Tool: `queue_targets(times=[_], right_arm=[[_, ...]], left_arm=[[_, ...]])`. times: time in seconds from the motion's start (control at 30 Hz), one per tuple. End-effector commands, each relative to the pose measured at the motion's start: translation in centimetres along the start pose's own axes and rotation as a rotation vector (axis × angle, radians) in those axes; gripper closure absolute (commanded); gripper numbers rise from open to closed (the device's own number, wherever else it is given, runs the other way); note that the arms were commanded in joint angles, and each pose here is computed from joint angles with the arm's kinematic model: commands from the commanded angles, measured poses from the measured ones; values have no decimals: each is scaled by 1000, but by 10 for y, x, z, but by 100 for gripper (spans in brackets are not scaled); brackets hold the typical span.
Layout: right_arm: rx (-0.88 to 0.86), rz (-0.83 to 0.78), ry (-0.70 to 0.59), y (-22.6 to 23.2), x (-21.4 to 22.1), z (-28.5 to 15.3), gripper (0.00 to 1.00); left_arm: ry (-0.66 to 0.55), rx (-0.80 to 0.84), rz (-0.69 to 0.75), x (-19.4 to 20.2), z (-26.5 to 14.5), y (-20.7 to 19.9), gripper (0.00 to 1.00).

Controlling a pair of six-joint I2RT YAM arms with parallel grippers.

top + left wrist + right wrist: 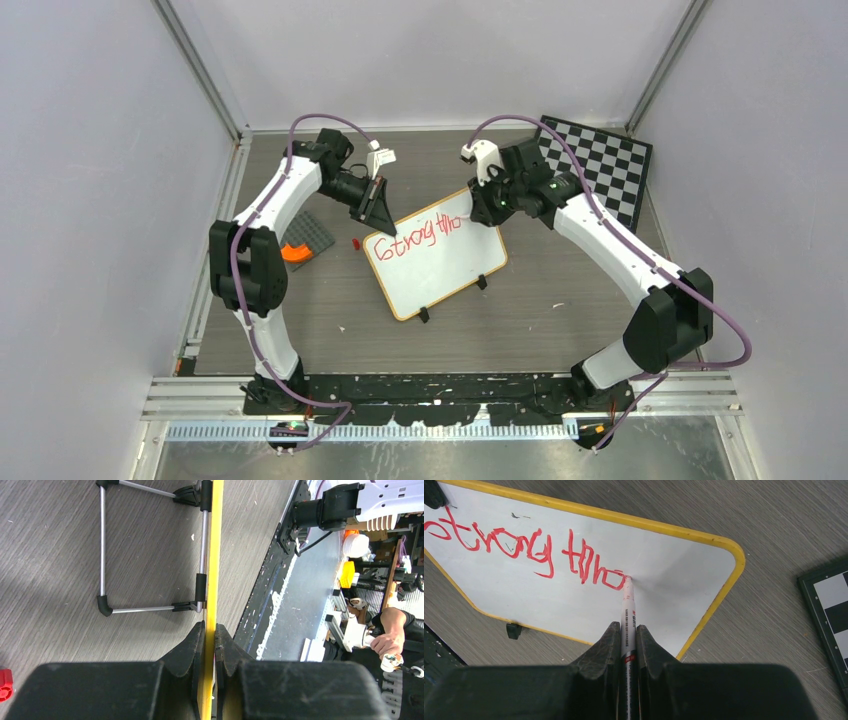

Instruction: Write a sentence on the whiteboard

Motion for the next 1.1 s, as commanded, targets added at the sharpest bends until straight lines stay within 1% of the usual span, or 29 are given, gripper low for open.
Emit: queue_targets(times=[0.0, 0.63, 0.9, 1.07], right_arm=[[44, -15, -61, -10, -17, -4, 100], [18, -6, -7, -7, 6, -2, 100], [53, -35, -3, -13, 6, -7, 100], [78, -34, -23, -20, -2, -11, 100]], left_arm=[[37, -30, -16, 9, 2, 4, 100], [34, -34, -14, 8, 1, 3, 100], [34, -33, -11, 9, 1, 2, 100], [32, -34, -9, 8, 1, 2, 100]])
Point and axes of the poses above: each gripper's point midway between its finger pads, its own z axis out along the fingers, its own y axis along the line the jaws close on, x = y × z, the point moved 2 cm from there along -z, back along the fingers, and after that the axes turned 6 degrees about z, right-handed, at the moved point
